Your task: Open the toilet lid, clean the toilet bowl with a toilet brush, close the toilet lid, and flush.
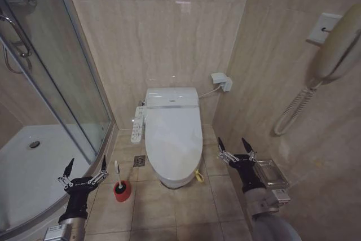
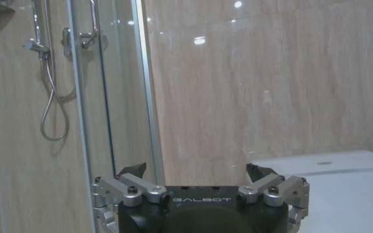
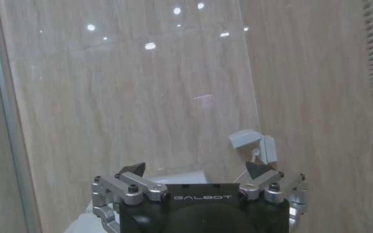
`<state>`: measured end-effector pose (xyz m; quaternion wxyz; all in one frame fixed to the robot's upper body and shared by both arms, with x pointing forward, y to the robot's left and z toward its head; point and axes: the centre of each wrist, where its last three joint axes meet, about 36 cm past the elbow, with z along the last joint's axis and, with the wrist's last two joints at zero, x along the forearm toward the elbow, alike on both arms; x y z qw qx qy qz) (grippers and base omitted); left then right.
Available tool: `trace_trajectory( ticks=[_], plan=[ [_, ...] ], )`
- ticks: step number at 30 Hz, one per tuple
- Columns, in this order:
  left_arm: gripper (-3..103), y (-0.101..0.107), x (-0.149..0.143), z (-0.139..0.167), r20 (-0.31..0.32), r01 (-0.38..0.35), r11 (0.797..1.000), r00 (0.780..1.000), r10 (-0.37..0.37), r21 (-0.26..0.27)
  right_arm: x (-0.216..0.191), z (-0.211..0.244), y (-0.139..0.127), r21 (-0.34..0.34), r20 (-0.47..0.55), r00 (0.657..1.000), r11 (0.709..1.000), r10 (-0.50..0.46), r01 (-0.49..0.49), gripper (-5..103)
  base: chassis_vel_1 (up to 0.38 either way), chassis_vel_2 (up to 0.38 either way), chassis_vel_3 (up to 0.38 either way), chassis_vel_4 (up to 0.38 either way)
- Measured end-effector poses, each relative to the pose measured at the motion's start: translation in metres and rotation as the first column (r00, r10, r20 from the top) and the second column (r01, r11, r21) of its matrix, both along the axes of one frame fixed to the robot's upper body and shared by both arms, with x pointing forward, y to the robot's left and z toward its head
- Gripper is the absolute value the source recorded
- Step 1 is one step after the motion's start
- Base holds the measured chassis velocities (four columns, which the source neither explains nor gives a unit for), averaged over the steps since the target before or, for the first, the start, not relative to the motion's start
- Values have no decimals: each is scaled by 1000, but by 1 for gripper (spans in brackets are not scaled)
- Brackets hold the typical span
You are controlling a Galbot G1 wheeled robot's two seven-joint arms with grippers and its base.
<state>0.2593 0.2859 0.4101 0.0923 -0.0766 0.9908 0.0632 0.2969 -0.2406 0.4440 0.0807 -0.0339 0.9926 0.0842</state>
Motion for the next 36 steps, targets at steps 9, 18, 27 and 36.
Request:
trace_trajectory(
  ticks=[9, 18, 27, 36],
  plan=[
    [100, 0, 0, 0, 0, 0, 1000, 1000, 0, 0, 9, -14, -4, -26, -30, 999, 999, 18, -18, 100, -17, 28, 18, -18],
    [100, 0, 0, 0, 0, 0, 1000, 1000, 0, 0, 23, -38, -9, -120, -128, 990, 990, 59, -75, 100, 0, 0, 0, 0],
    [100, 0, 0, 0, 0, 0, 1000, 1000, 0, 0, 35, -75, -14, -172, -244, 966, 977, 84, -128, 100, 0, 0, 0, 0],
    [100, 0, 0, 0, 0, 0, 1000, 1000, 0, 0, 49, -127, -18, -233, -358, 929, 954, 97, -190, 100, 0, 0, 0, 0]
  ],
)
